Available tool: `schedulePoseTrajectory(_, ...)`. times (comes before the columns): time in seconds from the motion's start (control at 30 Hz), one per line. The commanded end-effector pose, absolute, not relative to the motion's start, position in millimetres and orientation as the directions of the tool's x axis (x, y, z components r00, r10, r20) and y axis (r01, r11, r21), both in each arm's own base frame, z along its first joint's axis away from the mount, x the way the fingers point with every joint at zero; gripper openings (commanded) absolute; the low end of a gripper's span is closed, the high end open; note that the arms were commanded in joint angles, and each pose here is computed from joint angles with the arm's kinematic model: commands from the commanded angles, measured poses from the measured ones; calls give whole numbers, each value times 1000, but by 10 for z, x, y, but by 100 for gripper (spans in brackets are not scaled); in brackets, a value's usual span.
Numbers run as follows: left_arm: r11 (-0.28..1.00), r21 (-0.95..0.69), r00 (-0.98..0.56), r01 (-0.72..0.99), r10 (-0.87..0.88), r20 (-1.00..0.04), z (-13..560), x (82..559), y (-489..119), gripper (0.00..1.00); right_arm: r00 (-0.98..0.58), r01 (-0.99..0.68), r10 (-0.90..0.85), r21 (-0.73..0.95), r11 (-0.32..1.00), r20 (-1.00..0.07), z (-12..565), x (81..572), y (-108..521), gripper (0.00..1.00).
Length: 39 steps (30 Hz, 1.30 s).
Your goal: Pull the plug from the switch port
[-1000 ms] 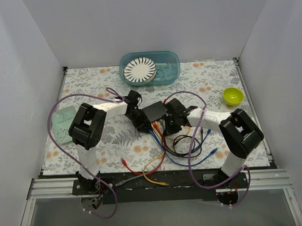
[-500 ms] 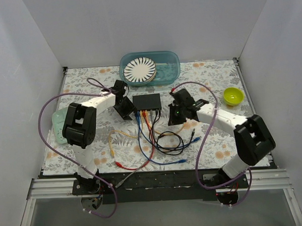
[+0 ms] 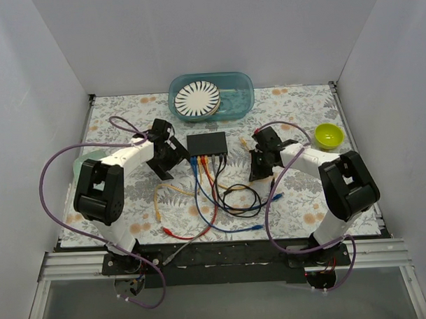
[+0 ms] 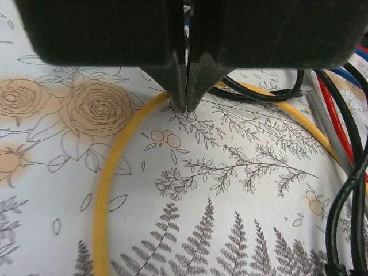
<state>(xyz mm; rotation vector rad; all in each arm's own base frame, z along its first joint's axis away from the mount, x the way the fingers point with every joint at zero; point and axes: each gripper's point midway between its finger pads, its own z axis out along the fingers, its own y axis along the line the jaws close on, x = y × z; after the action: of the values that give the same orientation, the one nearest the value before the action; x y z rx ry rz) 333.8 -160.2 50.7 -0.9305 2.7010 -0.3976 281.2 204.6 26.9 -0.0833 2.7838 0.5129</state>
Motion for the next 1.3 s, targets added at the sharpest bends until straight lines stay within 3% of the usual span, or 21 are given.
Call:
schedulePoseTrajectory(0.0, 775, -297, -782, -558, -611, -124, 322, 3289, -1605, 85, -953, -155, -36, 381, 912, -302, 261, 2613, 2211, 1)
schedulePoseTrajectory(0.13, 796, -318, -828, -515, -558, -55, 172, 3254, -1800, 71, -953, -259, -169, 384, 886, -253, 98, 2091, 2548, 1)
schedulePoseTrajectory(0.33, 813, -349, -849, -466, -522, -81, 204, 3272, -1964, 70, -949, -310, -252, 416, 855, -188, -77, 1431, 2748, 1)
schedulePoseTrajectory(0.53, 823, -374, -858, -428, -500, -118, 347, 3399, -2003, 70, -928, -372, -314, 429, 823, -202, 0, 1255, 2852, 1)
schedulePoseTrajectory(0.67, 832, -363, -831, -420, -513, -215, 651, 3582, -1916, 72, -901, -384, -269, 336, 860, -340, 338, 1610, 2807, 1)
schedulePoseTrajectory(0.77, 828, -368, -785, -424, -538, -307, 982, 3644, -1790, 76, -812, -376, -203, 223, 900, -547, 930, 2102, 2757, 2)
schedulePoseTrajectory(0.8, 819, -390, -765, -421, -552, -333, 1141, 3642, -1766, 77, -763, -395, -198, 201, 896, -616, 1149, 2229, 2766, 7)
schedulePoseTrajectory(0.83, 813, -397, -750, -427, -563, -346, 1210, 3625, -1735, 79, -714, -381, -173, 170, 909, -678, 1306, 2407, 2754, 20)
schedulePoseTrajectory(0.87, 798, -413, -736, -438, -582, -345, 1260, 3606, -1729, 80, -670, -387, -148, 173, 905, -727, 1533, 2541, 2828, 43)
schedulePoseTrajectory(0.9, 793, -406, -736, -455, -591, -330, 1191, 3511, -1697, 81, -650, -382, -150, 149, 912, -745, 1567, 2639, 2835, 74)
schedulePoseTrajectory(0.93, 774, -448, -714, -446, -610, -343, 1322, 3484, -1697, 81, -627, -332, -125, 119, 936, -769, 1623, 2801, 2773, 79)
schedulePoseTrajectory(1.0, 746, -465, -713, -477, -638, -291, 1140, 3243, -1677, 81, -620, -309, -108, 116, 944, -778, 1636, 3061, 2855, 77)
schedulePoseTrajectory(1.07, 701, -556, -661, -447, -678, -323, 1305, 3166, -1652, 80, -682, -283, -45, 206, 937, -730, 1584, 3305, 2862, 66)
schedulePoseTrajectory(1.13, 706, -545, -650, -452, -680, -341, 1226, 3035, -1559, 80, -757, -243, 33, 328, 913, -653, 1524, 3602, 2957, 50)
schedulePoseTrajectory(1.2, 742, -513, -678, -432, -642, -358, 1213, 2972, -1534, 81, -814, -213, 33, 351, 912, -580, 1241, 3766, 3022, 42)
schedulePoseTrajectory(1.27, 766, -509, -689, -394, -612, -388, 1262, 2930, -1523, 81, -803, -226, 50, 381, 897, -594, 1339, 4010, 3124, 38)
